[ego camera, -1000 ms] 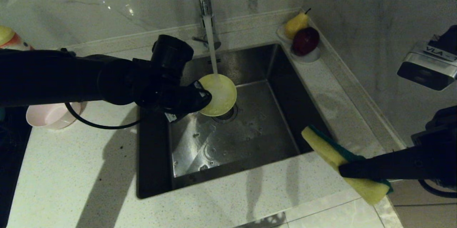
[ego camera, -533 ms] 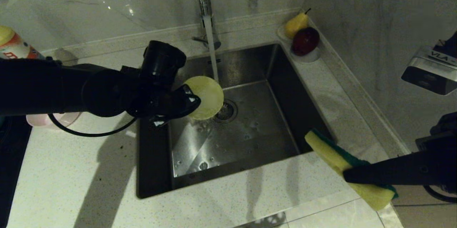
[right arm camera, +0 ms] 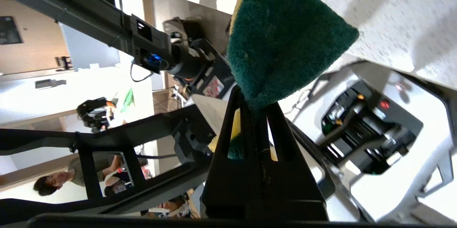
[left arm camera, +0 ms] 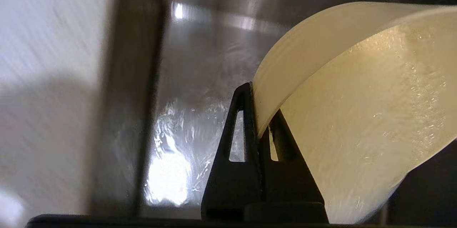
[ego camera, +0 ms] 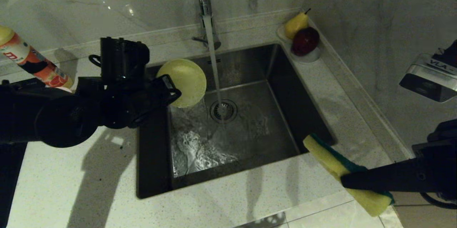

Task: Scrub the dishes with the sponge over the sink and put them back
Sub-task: Rinse the bowl

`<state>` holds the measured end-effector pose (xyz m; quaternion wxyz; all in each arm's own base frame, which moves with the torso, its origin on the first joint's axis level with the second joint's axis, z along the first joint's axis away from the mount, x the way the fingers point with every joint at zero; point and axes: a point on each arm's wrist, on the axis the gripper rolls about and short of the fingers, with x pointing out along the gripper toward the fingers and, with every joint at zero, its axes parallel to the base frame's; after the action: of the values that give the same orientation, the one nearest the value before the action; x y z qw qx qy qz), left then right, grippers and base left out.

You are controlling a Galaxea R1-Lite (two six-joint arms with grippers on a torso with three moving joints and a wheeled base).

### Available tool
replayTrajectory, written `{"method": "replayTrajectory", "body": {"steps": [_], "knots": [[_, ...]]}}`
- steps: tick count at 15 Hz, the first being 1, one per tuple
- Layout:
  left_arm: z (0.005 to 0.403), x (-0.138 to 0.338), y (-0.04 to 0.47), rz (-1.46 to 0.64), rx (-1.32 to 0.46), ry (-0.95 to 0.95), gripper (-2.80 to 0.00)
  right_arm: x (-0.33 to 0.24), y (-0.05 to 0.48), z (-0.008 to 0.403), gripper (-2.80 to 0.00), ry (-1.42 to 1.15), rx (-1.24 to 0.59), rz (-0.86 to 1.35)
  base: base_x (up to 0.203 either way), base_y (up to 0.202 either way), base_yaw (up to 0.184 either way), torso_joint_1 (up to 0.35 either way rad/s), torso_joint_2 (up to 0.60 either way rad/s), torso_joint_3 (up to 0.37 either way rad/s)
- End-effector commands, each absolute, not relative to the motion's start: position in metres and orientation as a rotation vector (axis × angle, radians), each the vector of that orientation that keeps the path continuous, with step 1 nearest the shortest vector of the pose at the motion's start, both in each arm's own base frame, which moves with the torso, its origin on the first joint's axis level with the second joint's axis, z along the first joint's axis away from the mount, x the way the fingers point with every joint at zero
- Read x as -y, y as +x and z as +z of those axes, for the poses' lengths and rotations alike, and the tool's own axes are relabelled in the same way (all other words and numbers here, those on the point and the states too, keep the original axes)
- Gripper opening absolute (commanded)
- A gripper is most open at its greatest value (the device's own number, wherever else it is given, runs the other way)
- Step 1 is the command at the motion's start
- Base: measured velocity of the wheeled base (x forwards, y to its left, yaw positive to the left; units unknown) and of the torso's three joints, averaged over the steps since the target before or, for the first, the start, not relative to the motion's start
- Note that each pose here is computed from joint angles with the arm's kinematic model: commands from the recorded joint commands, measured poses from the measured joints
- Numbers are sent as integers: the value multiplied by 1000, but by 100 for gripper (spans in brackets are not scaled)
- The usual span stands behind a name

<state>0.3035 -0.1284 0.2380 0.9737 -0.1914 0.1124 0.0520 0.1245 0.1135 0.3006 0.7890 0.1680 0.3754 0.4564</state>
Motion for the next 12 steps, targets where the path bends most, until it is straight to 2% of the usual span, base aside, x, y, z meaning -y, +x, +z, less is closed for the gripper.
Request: {"method": "replayTrajectory", "body": {"steps": [1, 9, 12], "knots": [[246, 115, 293, 101, -117, -362, -280, -116, 128, 296, -280, 364, -823, 987, 0, 0, 0, 0, 0, 0], [274, 98, 283, 63, 218, -375, -280, -118, 129, 292, -280, 367, -849, 1000, 0, 0, 0, 0, 0, 0], [278, 95, 271, -4, 280, -331, -280, -121, 133, 288, -280, 365, -869, 992, 0, 0, 0, 0, 0, 0]]}}
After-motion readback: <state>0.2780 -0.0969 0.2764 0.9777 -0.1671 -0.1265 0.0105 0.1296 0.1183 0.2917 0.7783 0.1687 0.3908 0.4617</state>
